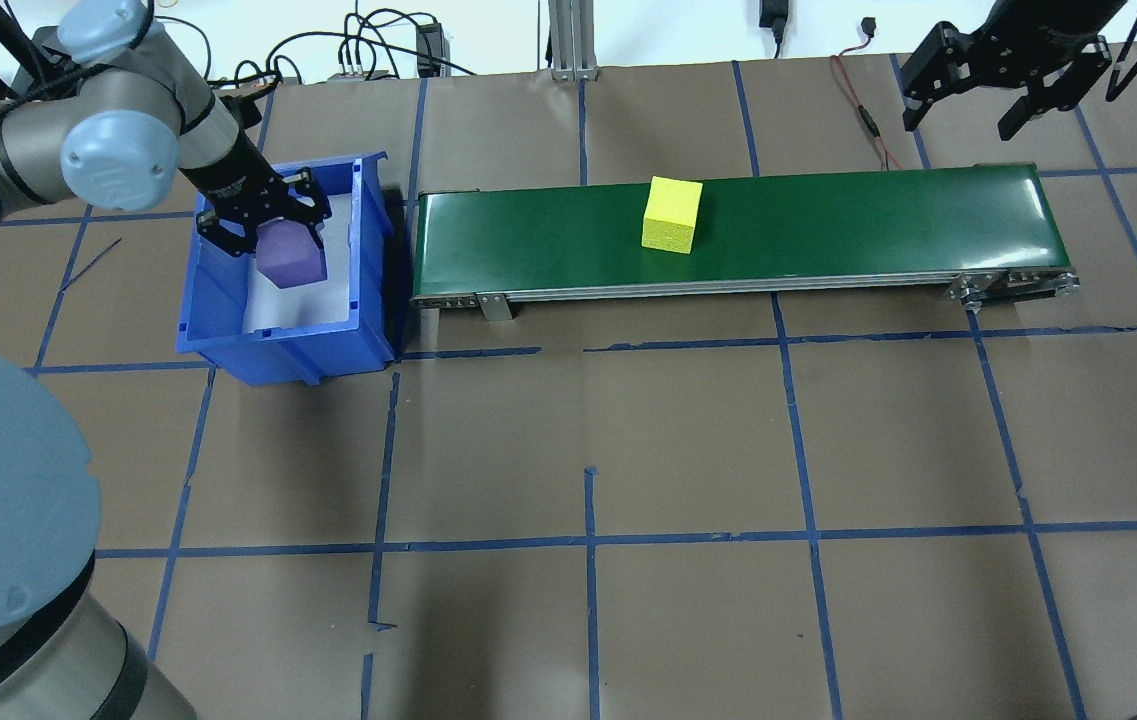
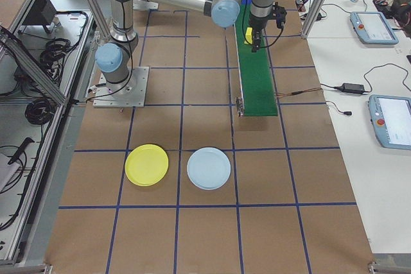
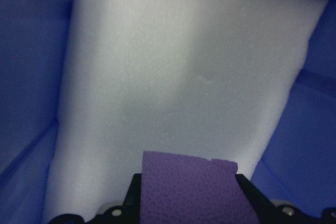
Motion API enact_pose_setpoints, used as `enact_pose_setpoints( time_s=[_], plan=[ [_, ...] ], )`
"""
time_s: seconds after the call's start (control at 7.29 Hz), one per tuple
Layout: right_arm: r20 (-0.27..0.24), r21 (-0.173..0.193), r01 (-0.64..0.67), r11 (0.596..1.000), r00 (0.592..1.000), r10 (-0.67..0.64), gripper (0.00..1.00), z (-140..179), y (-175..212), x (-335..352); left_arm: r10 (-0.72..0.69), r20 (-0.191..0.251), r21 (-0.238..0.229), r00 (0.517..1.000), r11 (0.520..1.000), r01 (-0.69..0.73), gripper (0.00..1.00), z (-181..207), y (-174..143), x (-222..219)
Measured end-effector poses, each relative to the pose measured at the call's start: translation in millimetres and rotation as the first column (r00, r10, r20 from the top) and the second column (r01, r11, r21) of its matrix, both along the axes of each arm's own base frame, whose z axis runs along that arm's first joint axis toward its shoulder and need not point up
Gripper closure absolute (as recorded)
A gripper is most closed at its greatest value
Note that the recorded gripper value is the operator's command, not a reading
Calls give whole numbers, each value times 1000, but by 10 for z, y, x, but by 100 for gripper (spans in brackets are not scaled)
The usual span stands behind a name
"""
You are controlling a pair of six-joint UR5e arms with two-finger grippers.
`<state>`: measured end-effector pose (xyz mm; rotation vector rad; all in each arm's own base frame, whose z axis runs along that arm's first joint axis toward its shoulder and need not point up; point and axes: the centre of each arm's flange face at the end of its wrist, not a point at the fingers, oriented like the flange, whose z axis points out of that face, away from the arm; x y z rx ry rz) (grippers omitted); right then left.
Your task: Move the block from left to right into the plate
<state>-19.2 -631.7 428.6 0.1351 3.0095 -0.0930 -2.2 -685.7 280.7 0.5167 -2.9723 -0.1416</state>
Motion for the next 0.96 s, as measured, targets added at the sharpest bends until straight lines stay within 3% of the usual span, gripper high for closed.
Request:
enact_pose_setpoints(
  time_s=[0.14, 0.41, 0.69, 0.96],
  plan=[
    [17, -8, 12, 1000, 1000, -12, 0, -104, -69, -183, -28, 18, -46, 999, 999, 29, 60, 356, -135, -24],
    [20, -39, 25, 999, 1000, -25, 0, -281, -204, -365, -131, 73, -133, 989, 981, 140, 61, 801, -249, -570],
    [36, -45, 33, 998, 999, -32, 0, -498, -341, -410, -245, 127, -128, 961, 957, 261, 62, 768, -201, -1327],
    [88, -58, 41, 997, 995, -36, 0, -733, -490, -414, -335, 121, -79, 934, 935, 346, 65, 403, -127, -1890]
  ],
)
